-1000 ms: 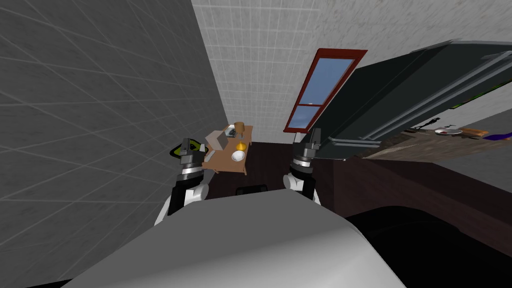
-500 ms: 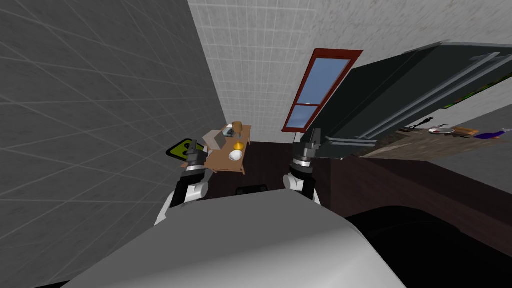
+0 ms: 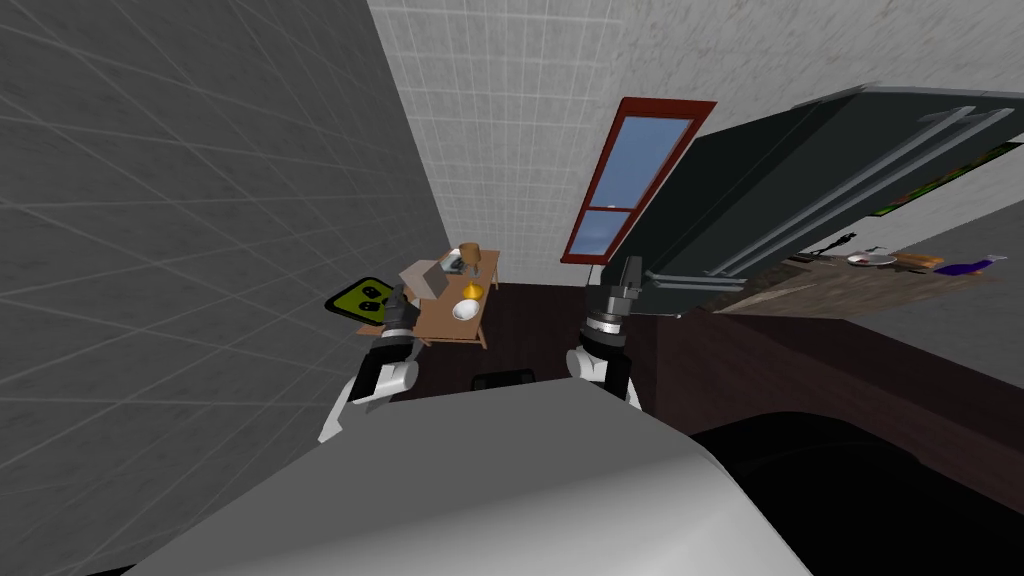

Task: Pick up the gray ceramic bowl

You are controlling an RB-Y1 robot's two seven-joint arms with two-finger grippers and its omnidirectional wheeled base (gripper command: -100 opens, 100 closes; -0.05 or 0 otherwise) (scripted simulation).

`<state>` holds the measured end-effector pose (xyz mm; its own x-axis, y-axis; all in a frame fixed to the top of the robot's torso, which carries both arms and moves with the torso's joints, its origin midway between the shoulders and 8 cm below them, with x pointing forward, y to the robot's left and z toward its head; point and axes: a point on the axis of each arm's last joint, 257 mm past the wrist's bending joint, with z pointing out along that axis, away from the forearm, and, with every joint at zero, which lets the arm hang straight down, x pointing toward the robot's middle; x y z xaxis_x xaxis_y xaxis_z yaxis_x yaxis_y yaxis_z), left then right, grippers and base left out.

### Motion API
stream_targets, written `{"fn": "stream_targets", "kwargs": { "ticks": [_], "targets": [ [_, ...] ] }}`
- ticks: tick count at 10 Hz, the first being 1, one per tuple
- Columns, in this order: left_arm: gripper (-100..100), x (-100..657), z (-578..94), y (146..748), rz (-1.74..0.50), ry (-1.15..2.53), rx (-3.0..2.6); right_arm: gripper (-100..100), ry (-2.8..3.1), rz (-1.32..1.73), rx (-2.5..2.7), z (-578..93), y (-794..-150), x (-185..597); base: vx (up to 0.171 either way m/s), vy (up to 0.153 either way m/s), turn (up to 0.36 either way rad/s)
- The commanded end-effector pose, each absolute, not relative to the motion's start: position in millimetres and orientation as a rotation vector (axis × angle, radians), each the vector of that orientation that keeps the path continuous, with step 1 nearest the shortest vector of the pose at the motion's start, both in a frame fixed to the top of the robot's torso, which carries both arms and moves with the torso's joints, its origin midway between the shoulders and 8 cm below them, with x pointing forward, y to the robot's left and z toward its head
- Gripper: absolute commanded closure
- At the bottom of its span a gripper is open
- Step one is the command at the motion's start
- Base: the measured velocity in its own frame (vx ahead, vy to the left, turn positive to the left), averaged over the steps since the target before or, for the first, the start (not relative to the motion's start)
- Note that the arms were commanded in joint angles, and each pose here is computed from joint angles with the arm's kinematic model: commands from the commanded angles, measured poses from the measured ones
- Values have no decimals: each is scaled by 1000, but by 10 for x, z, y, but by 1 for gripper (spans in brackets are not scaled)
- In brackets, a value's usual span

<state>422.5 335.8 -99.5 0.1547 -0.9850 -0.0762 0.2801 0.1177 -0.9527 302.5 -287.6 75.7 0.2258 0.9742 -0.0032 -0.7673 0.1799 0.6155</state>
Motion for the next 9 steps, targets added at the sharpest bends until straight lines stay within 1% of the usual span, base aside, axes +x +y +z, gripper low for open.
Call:
{"fn": "stream_targets", "kwargs": {
  "ticks": [1,4,5,9],
  "targets": [
    [-100,4256,-1074,3394,-1143,957,-1015,0,447,1289,557,757,-2876,3025,-20,-50,-9],
    [-100,4366,-1375,3503,-1093,1011,-1098,0,447,1289,557,757,-2877,3024,-19,-58,-15],
    [-100,4368,-1384,3504,-1091,1014,-1101,0,447,1289,557,757,-2877,3024,-23,-60,-8],
    [-100,4485,-1855,3639,-1017,1096,-1227,0,447,1289,557,757,-2877,3024,-13,-73,-16]
  ]
}}
